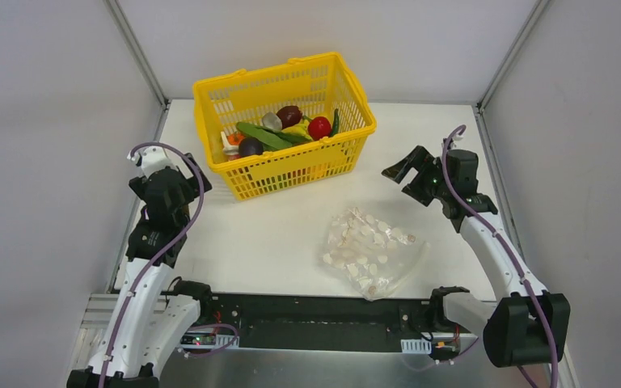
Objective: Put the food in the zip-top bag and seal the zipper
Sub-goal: Move the bin to the center of the board.
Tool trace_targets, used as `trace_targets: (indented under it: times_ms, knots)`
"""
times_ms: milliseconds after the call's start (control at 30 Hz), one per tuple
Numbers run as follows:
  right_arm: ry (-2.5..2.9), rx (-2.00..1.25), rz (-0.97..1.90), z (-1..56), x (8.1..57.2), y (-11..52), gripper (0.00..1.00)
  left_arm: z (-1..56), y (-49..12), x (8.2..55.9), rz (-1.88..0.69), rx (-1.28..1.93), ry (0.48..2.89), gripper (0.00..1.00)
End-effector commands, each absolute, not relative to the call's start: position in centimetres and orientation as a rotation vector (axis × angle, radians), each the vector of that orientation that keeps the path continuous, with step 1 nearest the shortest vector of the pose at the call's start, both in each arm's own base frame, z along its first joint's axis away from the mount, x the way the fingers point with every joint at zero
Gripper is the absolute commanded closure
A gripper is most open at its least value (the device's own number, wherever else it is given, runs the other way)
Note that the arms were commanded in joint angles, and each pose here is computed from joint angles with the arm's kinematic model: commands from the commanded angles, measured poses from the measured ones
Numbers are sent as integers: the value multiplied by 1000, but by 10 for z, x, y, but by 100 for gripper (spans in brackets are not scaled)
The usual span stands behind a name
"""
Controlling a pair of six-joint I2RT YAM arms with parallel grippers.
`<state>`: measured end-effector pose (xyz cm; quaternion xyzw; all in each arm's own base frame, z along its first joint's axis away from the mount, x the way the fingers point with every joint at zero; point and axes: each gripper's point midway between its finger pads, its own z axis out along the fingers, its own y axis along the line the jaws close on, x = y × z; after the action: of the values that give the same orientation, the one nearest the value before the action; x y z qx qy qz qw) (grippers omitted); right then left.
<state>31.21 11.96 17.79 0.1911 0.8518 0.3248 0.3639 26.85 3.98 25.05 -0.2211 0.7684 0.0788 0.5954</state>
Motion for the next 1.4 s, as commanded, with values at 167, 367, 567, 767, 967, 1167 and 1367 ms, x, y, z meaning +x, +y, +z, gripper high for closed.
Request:
trace_targets:
  times_ms: [167, 367, 567, 767, 967, 1167, 1367]
  knots:
    - [2260, 508, 1110, 169, 296, 152, 2, 296, -10, 256, -163, -325, 1660, 0]
    - [2262, 439, 1194, 176, 287, 161, 2, 328, -69, 274, -353, 66, 1647, 0]
    - [2274, 328, 1179, 190, 269, 164, 2, 336, -97, 308, -397, 310, 1753, 0]
    - [2332, 143, 1325, 191, 220, 189, 2, 320, -129, 336, -510, 532, 1822, 0]
    - [2435, -335, 1470, 187, 139, 250, 1, 277, -122, 369, -407, 601, 1982, 0]
    - [2454, -678, 1541, 177, 77, 283, 1, 242, -152, 329, -648, 789, 2136, 0]
    - [2603, -918, 1319, 131, 36, 289, 2, 217, -174, 270, -782, 918, 2231, 0]
